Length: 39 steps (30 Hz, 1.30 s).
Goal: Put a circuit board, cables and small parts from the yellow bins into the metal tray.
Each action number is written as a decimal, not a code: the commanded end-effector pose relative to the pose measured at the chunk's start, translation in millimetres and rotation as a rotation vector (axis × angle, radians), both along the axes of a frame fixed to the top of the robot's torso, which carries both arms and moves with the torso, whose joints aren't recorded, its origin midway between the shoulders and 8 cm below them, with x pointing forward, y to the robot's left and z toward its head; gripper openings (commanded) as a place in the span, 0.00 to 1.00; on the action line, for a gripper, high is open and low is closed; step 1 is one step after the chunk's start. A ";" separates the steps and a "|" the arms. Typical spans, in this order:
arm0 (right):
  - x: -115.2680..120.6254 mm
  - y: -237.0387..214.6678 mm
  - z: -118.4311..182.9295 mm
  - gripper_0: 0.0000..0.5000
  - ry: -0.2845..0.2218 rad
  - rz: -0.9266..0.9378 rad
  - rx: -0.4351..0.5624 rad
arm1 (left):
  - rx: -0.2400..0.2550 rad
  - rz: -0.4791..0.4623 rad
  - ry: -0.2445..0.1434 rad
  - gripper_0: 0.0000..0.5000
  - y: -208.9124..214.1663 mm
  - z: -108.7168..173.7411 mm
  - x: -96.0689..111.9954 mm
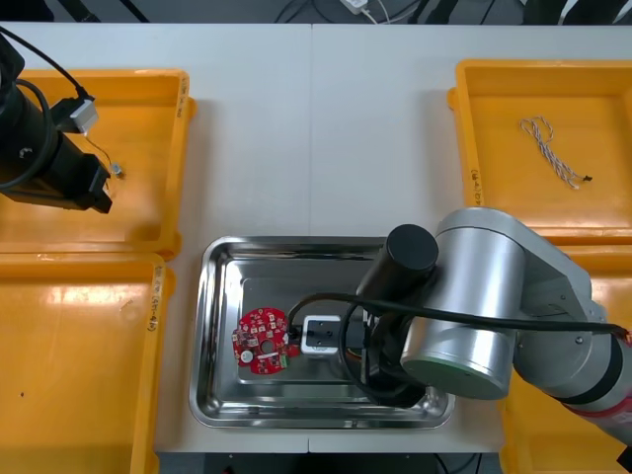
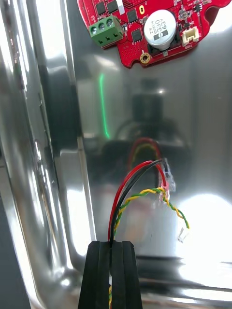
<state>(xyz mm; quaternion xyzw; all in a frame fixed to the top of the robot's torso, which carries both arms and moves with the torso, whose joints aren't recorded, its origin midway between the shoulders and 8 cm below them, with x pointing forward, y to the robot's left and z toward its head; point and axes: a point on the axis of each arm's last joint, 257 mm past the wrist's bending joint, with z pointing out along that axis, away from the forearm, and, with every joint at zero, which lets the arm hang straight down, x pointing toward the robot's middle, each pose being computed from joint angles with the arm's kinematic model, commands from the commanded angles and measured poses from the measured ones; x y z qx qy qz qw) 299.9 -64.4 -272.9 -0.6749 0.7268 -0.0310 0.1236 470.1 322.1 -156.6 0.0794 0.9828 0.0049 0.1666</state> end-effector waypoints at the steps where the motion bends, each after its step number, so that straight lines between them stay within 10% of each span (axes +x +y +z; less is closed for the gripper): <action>1: -1.4 21.5 -1.4 0.00 0.004 0.036 0.035 | 0.042 0.027 -0.103 1.00 29.6 46.2 22.3; 28: -11.9 0.7 -46.4 0.00 -0.035 0.067 -0.027 | 0.075 0.047 -0.309 1.00 85.8 29.4 102.1; 39: -19.0 -0.1 -53.1 0.00 -0.020 0.056 -0.026 | 0.063 0.034 -0.324 1.00 74.1 8.1 115.1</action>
